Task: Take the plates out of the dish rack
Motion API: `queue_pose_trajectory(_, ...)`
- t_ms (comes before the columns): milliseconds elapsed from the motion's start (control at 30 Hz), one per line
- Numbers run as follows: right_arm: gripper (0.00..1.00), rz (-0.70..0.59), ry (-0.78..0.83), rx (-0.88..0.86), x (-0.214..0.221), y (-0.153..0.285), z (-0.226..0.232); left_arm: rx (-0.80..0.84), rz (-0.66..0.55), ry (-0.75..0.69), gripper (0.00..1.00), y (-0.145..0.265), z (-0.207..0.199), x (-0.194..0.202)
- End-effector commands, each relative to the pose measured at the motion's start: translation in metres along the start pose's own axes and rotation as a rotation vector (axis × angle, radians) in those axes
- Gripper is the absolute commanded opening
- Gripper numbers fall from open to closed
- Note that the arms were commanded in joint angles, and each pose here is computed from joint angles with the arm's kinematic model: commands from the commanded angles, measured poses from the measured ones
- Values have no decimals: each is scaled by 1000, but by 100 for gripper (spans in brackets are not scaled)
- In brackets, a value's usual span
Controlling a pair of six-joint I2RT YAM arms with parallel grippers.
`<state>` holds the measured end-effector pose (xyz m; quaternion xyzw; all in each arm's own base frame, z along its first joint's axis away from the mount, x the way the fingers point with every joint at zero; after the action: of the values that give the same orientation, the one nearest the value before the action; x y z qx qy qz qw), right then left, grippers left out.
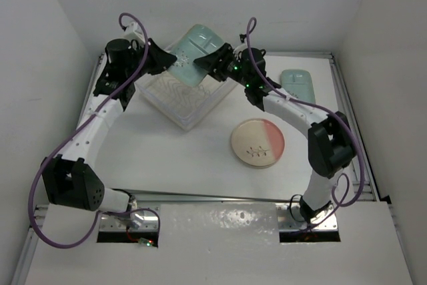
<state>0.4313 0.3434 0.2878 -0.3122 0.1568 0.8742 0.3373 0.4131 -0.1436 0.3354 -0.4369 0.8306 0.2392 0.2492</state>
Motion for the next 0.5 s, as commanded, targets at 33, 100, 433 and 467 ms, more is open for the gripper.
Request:
queue_pose_trajectory(33,39,-64,-37,-60,-11,-12,18,239,-139,-58,0,22,-75,-35)
queue_pose_trajectory(100,17,-63,-56,-58,-11,-14,17,235,-133,-54,0,22,-73,-32)
queue_pose_trajectory(433,0,0,168,2,-15,8,17,95,-35,-137,38,16,-27,2)
queue_pose_trajectory(467,0,56,247,-1,-16,13,19,61,-23,-159,50,17,-18,6)
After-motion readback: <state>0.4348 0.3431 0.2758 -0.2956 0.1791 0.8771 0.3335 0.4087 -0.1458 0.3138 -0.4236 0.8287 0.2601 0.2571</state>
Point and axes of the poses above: each gripper's point midway between its finger pads, its own y axis back along the fingers, its own z axis along the line the jaws close on, x = y × z, the point moved 1 cm from there along y, back along the fingers, and after that the axes turned 15 degrees about y, right-handed, at the moved point
